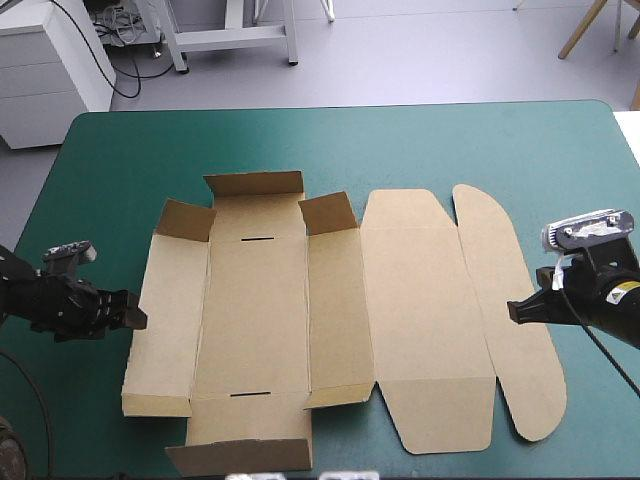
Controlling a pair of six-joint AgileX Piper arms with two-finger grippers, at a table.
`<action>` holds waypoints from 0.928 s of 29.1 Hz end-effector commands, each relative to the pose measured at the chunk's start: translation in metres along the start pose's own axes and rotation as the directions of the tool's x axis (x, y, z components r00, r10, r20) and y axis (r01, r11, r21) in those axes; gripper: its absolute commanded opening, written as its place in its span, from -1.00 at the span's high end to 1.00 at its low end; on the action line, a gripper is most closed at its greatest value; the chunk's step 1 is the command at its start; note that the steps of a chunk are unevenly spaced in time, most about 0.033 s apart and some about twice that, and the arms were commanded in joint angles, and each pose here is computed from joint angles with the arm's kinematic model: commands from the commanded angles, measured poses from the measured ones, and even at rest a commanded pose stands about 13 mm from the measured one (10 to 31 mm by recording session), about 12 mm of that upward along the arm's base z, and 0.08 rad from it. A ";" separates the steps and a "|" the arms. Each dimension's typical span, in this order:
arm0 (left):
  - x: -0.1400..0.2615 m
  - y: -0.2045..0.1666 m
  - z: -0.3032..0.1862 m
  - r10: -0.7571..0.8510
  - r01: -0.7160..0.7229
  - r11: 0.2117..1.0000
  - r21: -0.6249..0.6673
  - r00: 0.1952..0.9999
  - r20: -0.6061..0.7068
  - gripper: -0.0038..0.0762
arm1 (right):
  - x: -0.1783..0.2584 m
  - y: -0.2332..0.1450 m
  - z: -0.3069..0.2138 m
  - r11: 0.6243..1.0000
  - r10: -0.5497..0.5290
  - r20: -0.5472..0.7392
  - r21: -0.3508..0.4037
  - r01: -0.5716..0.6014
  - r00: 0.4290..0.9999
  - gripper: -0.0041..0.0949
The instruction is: Fold the box
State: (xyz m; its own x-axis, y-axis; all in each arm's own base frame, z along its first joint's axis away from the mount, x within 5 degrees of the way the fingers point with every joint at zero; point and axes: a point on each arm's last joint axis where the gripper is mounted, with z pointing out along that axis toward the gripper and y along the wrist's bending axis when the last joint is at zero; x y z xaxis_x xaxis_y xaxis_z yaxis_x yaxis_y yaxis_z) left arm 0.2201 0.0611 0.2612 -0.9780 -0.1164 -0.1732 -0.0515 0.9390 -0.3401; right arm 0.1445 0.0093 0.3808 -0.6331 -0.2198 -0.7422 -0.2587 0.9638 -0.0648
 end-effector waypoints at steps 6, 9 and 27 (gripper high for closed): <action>-0.011 -0.033 -0.079 0.046 -0.036 0.998 -0.047 0.973 0.227 -0.64 | -0.010 0.000 -0.009 1.000 -0.004 0.085 0.017 0.002 0.996 0.96; -0.011 -0.038 -0.096 0.054 -0.033 0.996 -0.080 0.959 0.279 -0.64 | -0.010 0.000 -0.009 1.000 -0.004 0.085 0.017 0.002 0.996 0.96; -0.003 -0.021 -0.110 0.016 0.068 0.946 -0.318 0.967 0.255 -0.64 | -0.010 -0.001 -0.009 1.000 -0.007 0.083 0.022 0.005 0.997 0.96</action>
State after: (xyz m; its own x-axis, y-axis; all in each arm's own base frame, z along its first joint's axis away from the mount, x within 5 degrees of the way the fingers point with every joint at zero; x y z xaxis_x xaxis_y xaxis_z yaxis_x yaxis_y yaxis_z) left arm 0.2091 0.0828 0.3612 -0.8972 -0.1606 -0.4114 -0.1713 0.9852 -0.0110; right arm 0.1445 0.0093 0.3808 -0.6332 -0.2204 -0.7420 -0.2585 0.9638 -0.0657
